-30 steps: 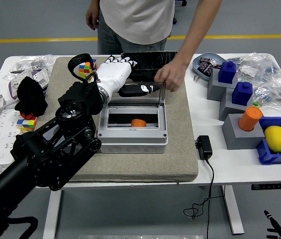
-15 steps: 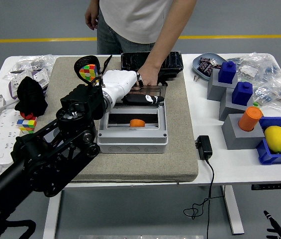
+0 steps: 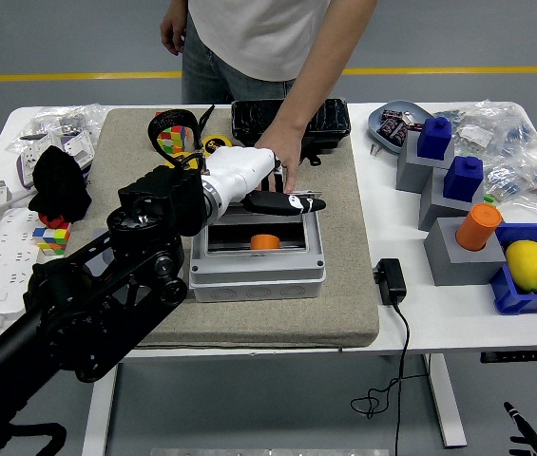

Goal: Fetch the battery,place it into the box,close the lid of the box

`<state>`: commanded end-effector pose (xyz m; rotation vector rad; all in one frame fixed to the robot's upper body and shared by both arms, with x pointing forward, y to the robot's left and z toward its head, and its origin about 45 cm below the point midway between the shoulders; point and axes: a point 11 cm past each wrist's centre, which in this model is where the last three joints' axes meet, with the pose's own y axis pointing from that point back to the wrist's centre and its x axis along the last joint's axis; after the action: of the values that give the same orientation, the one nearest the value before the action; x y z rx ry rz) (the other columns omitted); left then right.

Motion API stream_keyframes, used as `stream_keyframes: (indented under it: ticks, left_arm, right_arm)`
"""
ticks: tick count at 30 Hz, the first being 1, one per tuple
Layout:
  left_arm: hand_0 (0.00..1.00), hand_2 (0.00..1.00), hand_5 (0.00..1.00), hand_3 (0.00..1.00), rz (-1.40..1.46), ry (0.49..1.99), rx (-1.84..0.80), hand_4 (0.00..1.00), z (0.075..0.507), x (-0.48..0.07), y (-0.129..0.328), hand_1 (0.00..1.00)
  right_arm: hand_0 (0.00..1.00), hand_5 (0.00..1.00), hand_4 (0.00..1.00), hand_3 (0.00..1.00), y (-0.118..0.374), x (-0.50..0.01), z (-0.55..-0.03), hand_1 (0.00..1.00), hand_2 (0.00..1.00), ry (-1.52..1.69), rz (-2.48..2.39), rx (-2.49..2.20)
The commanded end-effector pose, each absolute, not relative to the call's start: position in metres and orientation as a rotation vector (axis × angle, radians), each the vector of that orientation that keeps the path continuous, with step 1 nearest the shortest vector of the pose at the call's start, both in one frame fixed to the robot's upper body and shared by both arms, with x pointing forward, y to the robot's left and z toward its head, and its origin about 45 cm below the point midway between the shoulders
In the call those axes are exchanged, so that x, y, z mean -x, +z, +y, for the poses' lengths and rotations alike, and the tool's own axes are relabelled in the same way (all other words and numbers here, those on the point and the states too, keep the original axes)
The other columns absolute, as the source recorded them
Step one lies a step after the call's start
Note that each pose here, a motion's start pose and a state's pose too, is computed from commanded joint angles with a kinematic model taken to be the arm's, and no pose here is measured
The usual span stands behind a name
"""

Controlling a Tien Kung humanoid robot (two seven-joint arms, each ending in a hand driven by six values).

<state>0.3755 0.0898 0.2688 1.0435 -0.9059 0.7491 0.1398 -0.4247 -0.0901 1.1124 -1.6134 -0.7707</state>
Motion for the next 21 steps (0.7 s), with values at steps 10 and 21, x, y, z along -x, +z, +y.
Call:
stream_keyframes:
  ticks: [10, 21]
  left_arm:
    - [0.267, 0.333, 0.998, 0.455, -0.846, 0.683, -1.021, 0.998, 0.083, -0.368, 0.258, 0.170]
    - [0.258, 0.331, 0.998, 0.447, -0.864, 0.731, -1.009, 0.998, 0.086, -0.370, 0.265, 0.168]
  right_arm:
    - [0.892, 0.948, 0.998, 0.771, -0.090, -0.140, -0.425, 0.758, 0.722, -0.771, -1.617, -1.112]
    - [0.892, 0.947, 0.998, 0.770, -0.090, -0.140, -0.425, 0.756, 0.723, -0.770, -1.619, -1.110]
